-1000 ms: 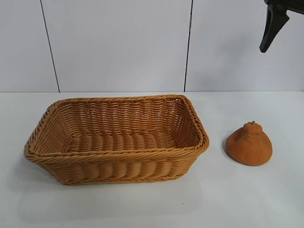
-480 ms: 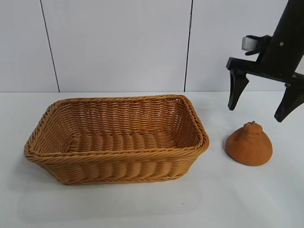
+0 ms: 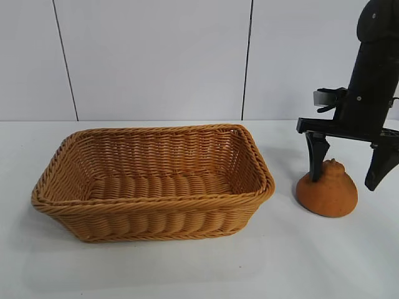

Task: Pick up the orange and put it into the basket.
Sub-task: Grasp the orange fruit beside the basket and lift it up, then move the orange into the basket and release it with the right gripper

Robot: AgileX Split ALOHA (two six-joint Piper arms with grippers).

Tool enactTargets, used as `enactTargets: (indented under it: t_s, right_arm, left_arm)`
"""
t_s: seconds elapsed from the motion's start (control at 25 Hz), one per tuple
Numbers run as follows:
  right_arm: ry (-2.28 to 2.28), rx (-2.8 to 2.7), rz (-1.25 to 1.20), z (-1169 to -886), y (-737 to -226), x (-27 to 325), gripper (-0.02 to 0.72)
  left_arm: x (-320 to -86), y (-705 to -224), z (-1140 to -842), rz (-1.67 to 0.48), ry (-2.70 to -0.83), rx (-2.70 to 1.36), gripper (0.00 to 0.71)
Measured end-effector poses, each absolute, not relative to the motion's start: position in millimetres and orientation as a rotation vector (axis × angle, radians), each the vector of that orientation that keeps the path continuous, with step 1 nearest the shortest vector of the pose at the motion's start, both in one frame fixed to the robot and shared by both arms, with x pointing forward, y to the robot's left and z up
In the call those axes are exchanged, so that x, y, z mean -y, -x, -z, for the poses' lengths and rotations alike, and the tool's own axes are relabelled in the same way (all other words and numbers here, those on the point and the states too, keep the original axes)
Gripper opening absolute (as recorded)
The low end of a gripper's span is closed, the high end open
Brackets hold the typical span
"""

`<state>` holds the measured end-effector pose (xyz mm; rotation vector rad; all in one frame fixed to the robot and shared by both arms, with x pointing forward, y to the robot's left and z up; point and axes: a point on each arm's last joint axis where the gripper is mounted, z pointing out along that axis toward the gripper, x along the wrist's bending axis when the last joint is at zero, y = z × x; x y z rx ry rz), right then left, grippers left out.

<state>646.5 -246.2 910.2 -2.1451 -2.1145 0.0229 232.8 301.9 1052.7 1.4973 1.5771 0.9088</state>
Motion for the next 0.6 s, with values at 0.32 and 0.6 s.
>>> enactTargets:
  t_s: [0.32, 0.6]
  right_arm:
    - [2.144, 2.2, 0.187, -976.2, -648.3, 242.8, 0.031]
    - [2.177, 2.261, 0.519, -1059.6, -651.0, 236.3, 0.031]
  left_arm:
    - [-301.9, -232.8, -1052.7, -0.909, -1.497, -1.577, 0.663]
    - [-301.9, -232.8, -1052.7, -0.909, -1.497, -1.577, 0.663]
